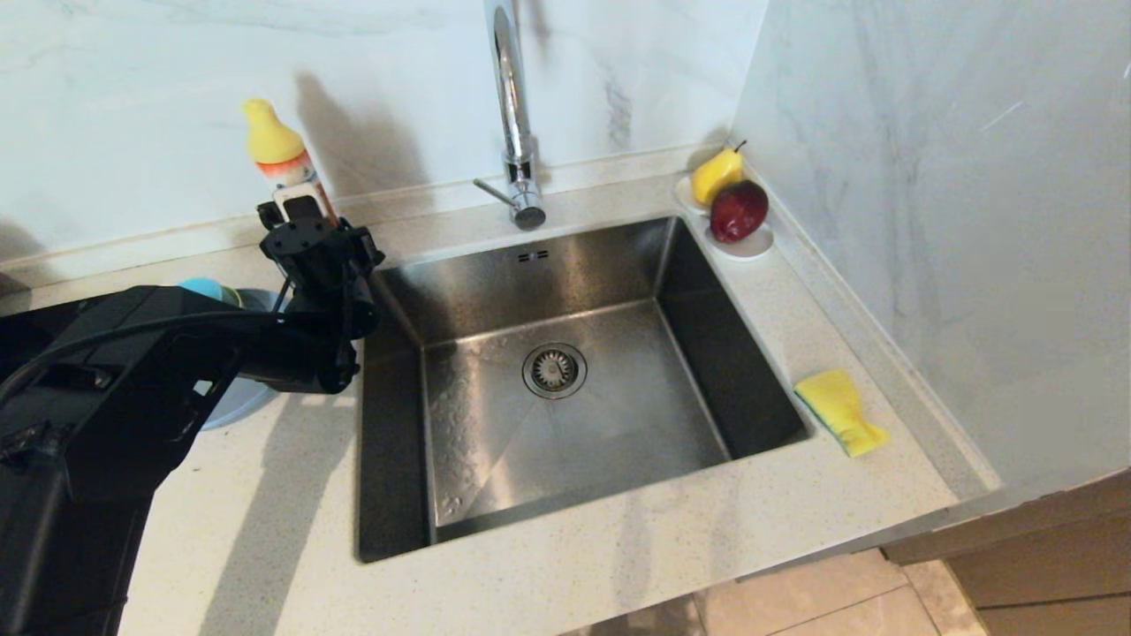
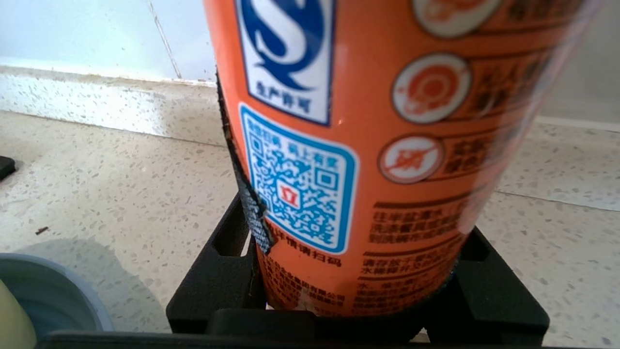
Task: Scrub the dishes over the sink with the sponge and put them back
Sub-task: Place the dish soap on the table
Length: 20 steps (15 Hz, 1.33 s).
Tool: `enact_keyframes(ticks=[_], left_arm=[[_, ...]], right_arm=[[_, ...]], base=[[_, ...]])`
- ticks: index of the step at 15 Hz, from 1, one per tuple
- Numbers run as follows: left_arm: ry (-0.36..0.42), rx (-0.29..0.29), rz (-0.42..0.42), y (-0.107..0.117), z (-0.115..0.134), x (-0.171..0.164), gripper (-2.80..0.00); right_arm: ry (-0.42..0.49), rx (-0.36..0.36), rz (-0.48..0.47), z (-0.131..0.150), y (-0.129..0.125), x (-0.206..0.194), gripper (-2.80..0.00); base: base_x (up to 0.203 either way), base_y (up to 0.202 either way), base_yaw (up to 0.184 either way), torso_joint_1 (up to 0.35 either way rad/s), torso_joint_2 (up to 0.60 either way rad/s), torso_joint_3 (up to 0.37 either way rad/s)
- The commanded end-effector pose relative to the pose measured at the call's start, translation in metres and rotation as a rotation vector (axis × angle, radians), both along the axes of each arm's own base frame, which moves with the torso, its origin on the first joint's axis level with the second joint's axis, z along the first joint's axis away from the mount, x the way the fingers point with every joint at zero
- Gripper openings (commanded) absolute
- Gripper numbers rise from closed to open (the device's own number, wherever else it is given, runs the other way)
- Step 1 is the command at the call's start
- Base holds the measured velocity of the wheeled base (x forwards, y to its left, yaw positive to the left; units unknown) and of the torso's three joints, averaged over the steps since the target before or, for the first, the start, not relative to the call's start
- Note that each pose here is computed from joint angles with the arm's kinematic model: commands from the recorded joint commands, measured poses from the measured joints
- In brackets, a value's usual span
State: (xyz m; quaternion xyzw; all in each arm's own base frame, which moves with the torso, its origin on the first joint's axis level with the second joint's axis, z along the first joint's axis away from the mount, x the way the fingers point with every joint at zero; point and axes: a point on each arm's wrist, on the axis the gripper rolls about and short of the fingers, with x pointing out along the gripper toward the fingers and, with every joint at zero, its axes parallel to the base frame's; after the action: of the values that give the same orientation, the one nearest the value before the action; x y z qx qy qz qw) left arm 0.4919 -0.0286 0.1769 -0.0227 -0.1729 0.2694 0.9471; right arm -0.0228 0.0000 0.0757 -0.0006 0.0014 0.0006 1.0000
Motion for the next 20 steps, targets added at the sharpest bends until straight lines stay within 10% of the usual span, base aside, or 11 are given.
enact_keyframes(ticks=[1, 13, 14, 20], left_arm=[[0.0, 0.0, 0.008, 0.002, -0.002, 0.001, -2.8], [-0.015, -0.012, 0.044, 0.01, 0.002, 0.002, -2.8], [-0.013, -0.013, 0.045, 0.011, 0.001, 0.002, 0.0], [-0.057, -0.023, 0.058, 0.012, 0.017, -0.003, 0.0]], right_arm=[[0.0, 0.0, 0.001, 0.0, 0.0, 0.0, -2.8], [0.0, 0.0, 0.0, 0.0, 0.0, 0.0, -2.8], [0.001, 0.0, 0.001, 0.0, 0.0, 0.0, -2.8], [0.0, 0.0, 0.002, 0.0, 0.0, 0.0, -2.8]], base=[[0.0, 0.0, 0.0, 0.0, 0.0, 0.0], [0.0, 0.0, 0.0, 0.0, 0.0, 0.0], [0.0, 0.0, 0.0, 0.0, 0.0, 0.0], [0.0, 0.0, 0.0, 0.0, 0.0, 0.0]])
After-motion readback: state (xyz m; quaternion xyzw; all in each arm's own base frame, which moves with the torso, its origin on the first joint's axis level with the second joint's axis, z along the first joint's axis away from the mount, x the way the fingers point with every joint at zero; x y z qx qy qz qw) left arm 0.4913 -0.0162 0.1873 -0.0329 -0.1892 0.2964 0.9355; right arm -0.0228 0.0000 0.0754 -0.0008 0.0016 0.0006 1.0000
